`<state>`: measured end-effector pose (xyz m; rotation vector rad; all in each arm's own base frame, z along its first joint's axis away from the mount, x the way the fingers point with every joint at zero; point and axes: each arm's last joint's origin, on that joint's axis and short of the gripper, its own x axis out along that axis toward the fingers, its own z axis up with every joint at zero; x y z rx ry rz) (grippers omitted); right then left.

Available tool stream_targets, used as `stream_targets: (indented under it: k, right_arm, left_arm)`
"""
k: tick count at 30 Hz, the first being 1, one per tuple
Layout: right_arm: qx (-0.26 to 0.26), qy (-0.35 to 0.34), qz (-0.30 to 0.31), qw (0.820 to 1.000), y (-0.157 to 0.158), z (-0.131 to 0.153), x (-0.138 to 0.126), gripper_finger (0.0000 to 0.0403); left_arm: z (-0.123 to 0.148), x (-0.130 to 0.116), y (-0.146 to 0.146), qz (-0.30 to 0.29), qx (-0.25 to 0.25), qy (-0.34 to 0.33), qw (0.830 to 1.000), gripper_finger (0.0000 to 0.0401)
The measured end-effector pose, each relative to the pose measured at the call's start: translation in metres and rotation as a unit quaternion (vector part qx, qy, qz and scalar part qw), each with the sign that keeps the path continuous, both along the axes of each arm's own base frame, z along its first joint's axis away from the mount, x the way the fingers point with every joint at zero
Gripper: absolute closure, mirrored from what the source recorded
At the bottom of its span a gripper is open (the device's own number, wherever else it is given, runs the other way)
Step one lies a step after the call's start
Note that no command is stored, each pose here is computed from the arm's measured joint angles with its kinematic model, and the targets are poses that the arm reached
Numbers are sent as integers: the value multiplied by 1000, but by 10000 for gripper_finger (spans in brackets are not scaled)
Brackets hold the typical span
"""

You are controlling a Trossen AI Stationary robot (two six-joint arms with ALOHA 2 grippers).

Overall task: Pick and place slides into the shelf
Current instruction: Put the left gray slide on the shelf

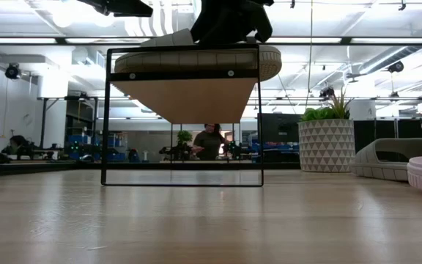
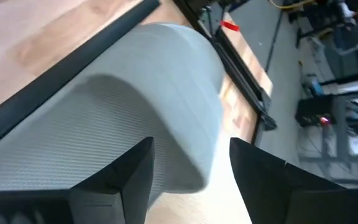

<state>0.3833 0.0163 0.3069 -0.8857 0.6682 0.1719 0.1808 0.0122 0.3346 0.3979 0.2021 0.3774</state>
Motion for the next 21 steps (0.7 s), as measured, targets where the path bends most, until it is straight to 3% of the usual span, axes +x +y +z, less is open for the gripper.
stream_targets:
  k: [4, 8, 13, 21]
  right_arm:
    - [-4, -9, -11, 1000, 5, 13, -4, 202]
    - [33, -27, -28, 999, 9, 23, -6, 202]
    - [67, 22, -51, 996, 8, 16, -14, 209]
    - [115, 65, -33, 991, 11, 9, -18, 300]
  left_arm:
    - [0, 0, 0, 0, 0, 0, 1000, 197]
    - [0, 0, 0, 0, 0, 0, 1000, 197]
    - [0, 0, 0, 0, 0, 2, 1000, 197]
    - [0, 0, 0, 0, 0, 2, 1000, 197]
